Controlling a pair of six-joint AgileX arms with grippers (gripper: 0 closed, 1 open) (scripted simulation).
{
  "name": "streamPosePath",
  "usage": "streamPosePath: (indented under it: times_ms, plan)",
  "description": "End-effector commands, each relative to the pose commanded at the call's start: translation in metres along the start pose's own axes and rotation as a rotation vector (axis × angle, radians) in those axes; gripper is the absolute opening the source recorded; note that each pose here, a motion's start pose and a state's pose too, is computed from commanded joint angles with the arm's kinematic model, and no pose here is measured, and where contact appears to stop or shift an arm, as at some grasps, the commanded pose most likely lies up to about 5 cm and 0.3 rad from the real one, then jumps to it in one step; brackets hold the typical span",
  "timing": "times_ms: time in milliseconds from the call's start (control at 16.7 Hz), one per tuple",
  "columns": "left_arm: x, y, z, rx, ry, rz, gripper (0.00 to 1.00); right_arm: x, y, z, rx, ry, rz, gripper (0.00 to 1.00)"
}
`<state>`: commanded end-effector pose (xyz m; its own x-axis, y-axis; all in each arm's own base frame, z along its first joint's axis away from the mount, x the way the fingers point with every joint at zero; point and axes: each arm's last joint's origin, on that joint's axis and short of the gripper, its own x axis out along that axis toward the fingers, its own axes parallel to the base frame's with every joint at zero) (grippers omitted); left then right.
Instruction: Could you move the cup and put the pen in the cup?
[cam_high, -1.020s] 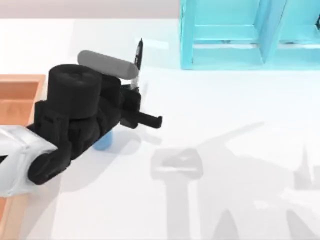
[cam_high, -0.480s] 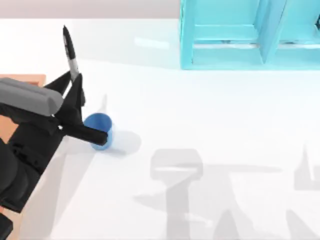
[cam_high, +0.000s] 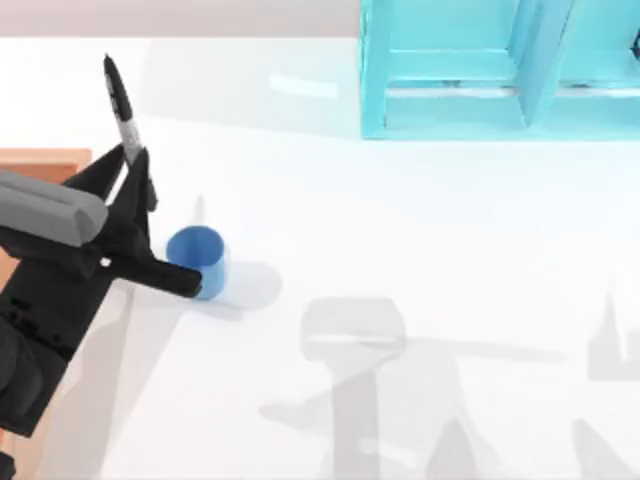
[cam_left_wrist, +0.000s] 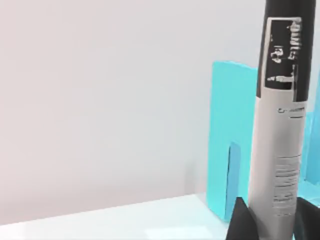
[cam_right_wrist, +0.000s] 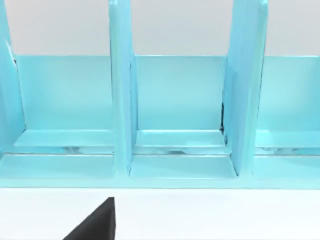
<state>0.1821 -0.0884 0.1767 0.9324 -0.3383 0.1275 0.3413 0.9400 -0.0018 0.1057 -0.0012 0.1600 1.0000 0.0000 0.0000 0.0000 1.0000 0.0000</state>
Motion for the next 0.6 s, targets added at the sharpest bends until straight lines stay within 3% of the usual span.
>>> streamPosePath:
  times_ms: [240, 420, 600]
  plan:
    - [0.012, 0.0, 0.002, -0.004, -0.032, -0.003, 0.0, 0.0, 0.0, 0.0, 0.0, 0.0, 0.0, 1.0]
    - [0.026, -0.001, -0.015, 0.001, 0.024, -0.003, 0.0, 0.0, 0.0, 0.0, 0.0, 0.0, 0.0, 1.0]
    - [0.038, 0.001, -0.018, -0.001, 0.004, 0.002, 0.0, 0.0, 0.0, 0.0, 0.0, 0.0, 0.0, 1.0]
